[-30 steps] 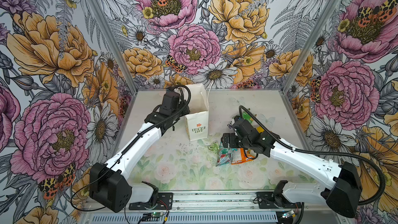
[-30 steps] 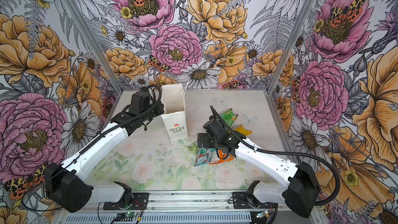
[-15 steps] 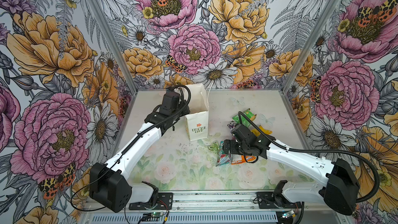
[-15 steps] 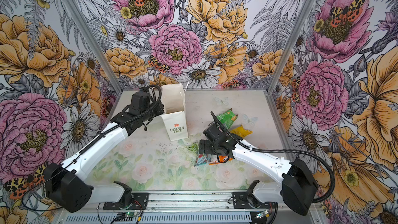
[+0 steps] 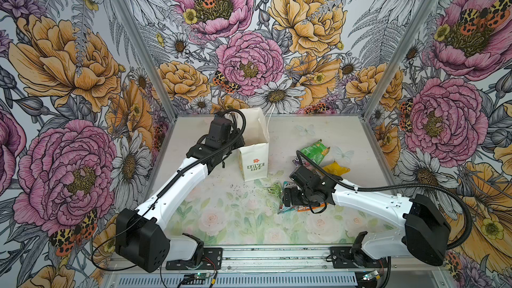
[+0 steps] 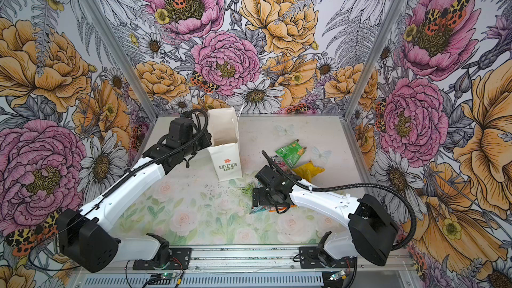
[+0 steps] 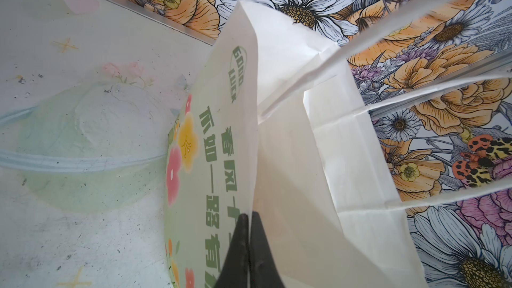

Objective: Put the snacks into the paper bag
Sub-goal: 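Lower the right gripper onto the teal FOX'S candy bag and close, then lift the teal FOX'S bag and carry it over the paper bag opening, then lower the teal FOX'S bag into the paper bag with the right gripper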

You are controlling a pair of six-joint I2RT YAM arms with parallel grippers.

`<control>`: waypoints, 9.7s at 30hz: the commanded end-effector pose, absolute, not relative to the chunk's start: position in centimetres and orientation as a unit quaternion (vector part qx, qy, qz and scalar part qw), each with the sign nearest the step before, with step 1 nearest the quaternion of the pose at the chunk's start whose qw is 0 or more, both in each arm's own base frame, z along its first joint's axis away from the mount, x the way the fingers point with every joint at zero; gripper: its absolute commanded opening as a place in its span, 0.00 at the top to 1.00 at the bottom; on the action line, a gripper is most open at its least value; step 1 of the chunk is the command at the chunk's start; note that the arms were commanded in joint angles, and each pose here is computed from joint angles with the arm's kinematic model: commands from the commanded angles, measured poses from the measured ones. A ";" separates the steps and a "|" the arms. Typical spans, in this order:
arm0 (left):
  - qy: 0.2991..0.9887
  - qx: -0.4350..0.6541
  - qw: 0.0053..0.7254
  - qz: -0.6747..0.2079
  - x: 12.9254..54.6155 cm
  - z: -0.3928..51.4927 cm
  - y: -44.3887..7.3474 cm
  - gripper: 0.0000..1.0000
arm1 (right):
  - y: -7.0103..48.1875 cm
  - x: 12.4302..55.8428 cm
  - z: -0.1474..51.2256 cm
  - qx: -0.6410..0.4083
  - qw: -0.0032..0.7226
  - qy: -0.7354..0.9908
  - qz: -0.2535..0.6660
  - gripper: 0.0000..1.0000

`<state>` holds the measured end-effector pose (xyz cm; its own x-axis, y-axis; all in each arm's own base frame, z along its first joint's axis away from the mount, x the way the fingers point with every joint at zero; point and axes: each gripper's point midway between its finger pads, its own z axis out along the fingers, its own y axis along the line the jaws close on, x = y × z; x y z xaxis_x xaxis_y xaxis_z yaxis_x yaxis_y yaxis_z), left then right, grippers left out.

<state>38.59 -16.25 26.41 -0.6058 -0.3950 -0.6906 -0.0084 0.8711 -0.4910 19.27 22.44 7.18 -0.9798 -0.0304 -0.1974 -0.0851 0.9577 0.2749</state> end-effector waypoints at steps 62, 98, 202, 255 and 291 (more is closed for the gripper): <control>0.874 -0.089 0.414 -0.237 38.9 25.5 -17.7 1.00 | 22.2 23.5 3.3 -0.073 0.123 0.987 0.070 0.35; 0.860 -0.027 0.422 -0.284 38.6 26.9 -20.2 1.00 | 23.0 28.4 16.1 -0.111 0.255 0.945 0.172 0.80; 0.836 -0.053 0.438 -0.326 38.8 27.8 -21.5 1.00 | 33.4 44.4 35.0 -0.176 0.503 0.806 0.256 0.94; 0.828 -0.085 0.449 -0.325 38.9 28.0 -20.7 1.00 | 34.3 40.5 32.4 -0.178 0.434 0.839 0.275 0.92; 0.823 -0.103 0.453 -0.327 39.1 27.7 -20.3 1.00 | 34.6 38.9 31.7 -0.171 0.384 0.861 0.285 0.89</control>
<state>39.13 -20.47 26.26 -0.6101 -0.4381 -0.6602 0.1089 0.7789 -0.6176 39.07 33.89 29.32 -0.6734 -0.1021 -0.7322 -0.4903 0.8029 0.3390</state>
